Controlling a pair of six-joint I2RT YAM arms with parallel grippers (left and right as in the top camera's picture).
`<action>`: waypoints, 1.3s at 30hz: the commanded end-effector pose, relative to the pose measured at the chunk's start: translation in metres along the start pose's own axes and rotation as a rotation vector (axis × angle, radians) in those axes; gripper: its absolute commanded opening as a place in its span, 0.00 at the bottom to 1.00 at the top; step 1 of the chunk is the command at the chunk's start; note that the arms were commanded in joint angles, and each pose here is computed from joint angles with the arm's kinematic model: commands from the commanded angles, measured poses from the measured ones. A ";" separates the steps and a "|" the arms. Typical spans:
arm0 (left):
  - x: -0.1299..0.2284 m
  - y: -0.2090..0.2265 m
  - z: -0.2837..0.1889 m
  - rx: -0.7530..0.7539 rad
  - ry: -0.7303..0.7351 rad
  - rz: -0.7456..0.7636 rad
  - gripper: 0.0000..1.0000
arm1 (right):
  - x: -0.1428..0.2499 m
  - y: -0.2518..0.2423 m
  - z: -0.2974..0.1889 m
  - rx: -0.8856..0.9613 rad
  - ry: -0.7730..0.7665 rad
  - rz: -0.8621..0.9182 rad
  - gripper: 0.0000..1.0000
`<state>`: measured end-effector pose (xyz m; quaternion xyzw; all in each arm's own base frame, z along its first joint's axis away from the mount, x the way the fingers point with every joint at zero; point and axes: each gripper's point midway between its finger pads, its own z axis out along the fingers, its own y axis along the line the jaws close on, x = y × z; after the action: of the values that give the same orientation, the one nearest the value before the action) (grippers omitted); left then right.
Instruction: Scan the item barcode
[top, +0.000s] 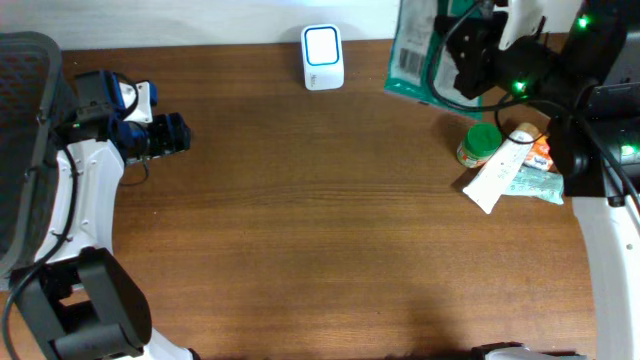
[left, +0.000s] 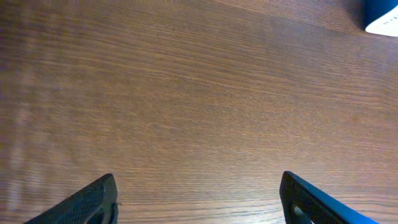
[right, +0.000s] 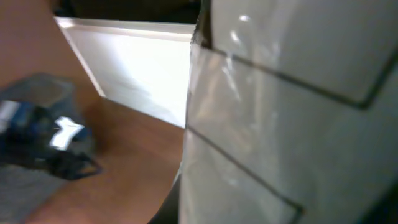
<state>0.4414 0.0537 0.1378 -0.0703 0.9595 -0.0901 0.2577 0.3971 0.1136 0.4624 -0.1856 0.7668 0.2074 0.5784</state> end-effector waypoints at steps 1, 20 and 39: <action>-0.015 0.003 -0.020 0.000 -0.071 0.059 0.87 | -0.010 -0.024 -0.012 0.159 -0.022 -0.131 0.04; -0.013 0.005 -0.020 -0.002 -0.064 0.053 0.99 | 0.004 0.011 -0.035 -0.564 0.132 0.673 0.04; -0.058 -0.028 -0.178 -0.043 -0.126 0.640 0.99 | 0.045 0.031 0.027 -0.334 0.206 0.454 0.04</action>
<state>0.4047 0.0604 0.3207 0.1740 0.9286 0.0071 0.3278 0.3839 0.1472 0.4189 -0.1155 0.7879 0.4768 0.3722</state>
